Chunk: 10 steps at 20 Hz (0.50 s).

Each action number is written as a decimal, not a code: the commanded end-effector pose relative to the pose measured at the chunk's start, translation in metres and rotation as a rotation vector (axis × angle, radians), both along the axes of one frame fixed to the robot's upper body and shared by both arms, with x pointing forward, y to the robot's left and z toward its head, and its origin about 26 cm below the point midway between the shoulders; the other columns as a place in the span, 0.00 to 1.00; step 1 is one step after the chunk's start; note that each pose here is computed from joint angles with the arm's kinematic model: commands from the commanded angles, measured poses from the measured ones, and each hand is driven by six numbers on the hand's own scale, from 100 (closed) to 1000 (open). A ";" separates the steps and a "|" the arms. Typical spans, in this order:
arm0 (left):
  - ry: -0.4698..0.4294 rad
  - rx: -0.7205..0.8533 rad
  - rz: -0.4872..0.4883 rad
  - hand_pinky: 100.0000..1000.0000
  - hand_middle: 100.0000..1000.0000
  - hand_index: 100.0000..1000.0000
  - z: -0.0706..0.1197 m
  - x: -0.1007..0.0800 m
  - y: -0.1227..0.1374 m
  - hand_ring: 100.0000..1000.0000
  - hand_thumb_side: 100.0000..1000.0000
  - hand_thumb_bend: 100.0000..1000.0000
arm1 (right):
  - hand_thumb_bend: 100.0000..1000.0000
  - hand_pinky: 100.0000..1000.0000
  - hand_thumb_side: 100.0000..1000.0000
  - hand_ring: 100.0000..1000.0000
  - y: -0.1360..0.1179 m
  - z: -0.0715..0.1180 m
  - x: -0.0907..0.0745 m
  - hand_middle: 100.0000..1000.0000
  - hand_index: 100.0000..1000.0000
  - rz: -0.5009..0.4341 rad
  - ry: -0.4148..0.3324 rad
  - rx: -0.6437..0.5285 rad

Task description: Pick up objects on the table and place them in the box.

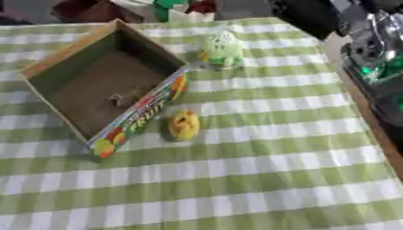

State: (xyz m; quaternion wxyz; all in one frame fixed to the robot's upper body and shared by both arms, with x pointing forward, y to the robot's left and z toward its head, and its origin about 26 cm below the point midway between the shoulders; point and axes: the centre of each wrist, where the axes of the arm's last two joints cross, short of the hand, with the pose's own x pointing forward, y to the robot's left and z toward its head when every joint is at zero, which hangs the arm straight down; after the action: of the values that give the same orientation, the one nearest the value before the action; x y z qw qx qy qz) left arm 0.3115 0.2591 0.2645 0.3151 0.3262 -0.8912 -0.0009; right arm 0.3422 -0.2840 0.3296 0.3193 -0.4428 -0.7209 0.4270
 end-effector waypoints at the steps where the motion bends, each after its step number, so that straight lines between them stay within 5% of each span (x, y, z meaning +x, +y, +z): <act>1: -0.032 -0.002 -0.007 0.55 0.68 0.84 0.006 -0.004 0.001 0.64 1.00 0.00 | 0.00 0.83 1.00 0.87 -0.013 0.007 0.017 0.81 0.90 -0.075 0.026 -0.078; 8: -0.016 -0.007 -0.029 0.55 0.67 0.83 0.003 -0.004 0.000 0.64 1.00 0.00 | 0.16 0.83 1.00 0.89 -0.028 0.002 0.055 0.81 0.91 -0.121 0.096 -0.144; 9: -0.015 -0.005 -0.032 0.55 0.67 0.82 0.003 -0.004 0.000 0.64 1.00 0.00 | 0.35 0.86 1.00 0.91 -0.029 0.001 0.059 0.84 0.95 -0.122 0.107 -0.150; 10: -0.012 -0.003 -0.038 0.55 0.67 0.82 0.003 -0.004 -0.001 0.64 1.00 0.00 | 0.41 0.86 1.00 0.92 -0.029 0.000 0.063 0.85 0.96 -0.124 0.130 -0.161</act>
State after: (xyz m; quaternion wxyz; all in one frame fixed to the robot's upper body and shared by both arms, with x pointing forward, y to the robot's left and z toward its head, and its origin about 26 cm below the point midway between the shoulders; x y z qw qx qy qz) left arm 0.3115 0.2581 0.2607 0.3224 0.3117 -0.8938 -0.0006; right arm 0.4042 -0.3081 0.3205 0.3598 -0.4708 -0.6401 0.4891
